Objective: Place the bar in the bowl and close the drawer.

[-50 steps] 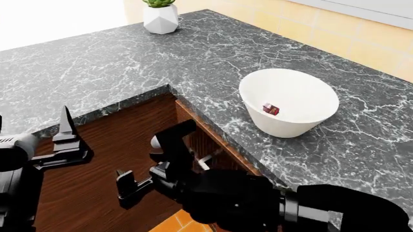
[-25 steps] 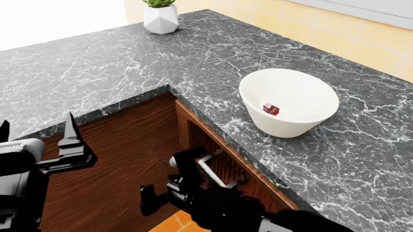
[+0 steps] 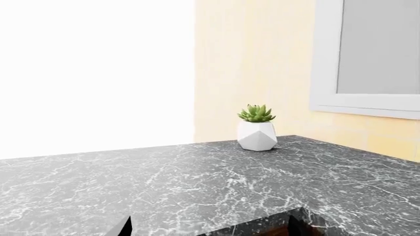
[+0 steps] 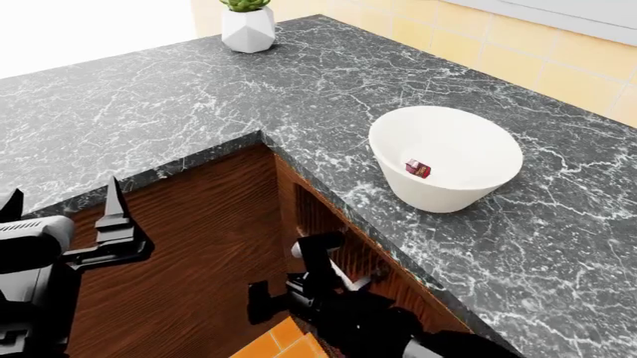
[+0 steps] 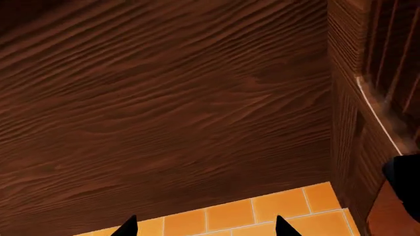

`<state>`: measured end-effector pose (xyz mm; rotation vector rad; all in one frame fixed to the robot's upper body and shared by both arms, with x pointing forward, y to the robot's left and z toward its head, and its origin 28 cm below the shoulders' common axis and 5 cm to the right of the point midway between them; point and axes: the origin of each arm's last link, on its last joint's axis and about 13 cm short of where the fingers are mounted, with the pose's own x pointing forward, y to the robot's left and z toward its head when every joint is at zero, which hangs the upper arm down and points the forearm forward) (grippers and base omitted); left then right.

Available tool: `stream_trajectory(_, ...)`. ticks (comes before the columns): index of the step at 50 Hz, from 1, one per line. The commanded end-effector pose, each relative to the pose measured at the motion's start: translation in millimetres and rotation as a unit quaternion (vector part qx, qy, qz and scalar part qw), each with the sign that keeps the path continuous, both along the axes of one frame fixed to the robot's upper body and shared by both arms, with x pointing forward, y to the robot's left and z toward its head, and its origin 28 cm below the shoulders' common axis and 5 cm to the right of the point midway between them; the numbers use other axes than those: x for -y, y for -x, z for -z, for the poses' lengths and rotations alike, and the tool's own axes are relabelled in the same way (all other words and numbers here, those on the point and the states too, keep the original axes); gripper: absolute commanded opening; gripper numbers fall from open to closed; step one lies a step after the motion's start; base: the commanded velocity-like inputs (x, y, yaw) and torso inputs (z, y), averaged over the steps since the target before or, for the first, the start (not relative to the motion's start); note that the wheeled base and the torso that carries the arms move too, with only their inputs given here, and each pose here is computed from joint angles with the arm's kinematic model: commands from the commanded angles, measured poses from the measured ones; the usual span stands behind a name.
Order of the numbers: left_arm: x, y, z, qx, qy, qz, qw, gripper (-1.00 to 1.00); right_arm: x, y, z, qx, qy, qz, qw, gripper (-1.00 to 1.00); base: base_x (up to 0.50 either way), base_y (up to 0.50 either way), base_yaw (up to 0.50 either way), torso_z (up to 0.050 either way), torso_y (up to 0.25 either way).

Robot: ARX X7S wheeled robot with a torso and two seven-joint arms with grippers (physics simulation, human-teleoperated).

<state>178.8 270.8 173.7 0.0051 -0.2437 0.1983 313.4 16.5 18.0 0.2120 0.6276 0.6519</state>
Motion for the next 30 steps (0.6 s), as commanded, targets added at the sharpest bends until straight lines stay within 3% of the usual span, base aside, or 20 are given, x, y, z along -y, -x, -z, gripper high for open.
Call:
stream_trajectory(1,0.3,0.3,0.6,0.0,0.002,0.002,1.0,1.0,19.6,-1.3,15.0,-0.028,0.012,0.044,0.999,1.0,0.0,0.0,0.0,0.0,0.0)
stream_trajectory(30,0.9,0.9,3.4,-0.003,0.004,0.002,1.0,1.0,68.3,-16.3,23.0,-0.063,0.016,0.185,0.981,1.0,0.0,0.0,0.0,0.0,0.0)
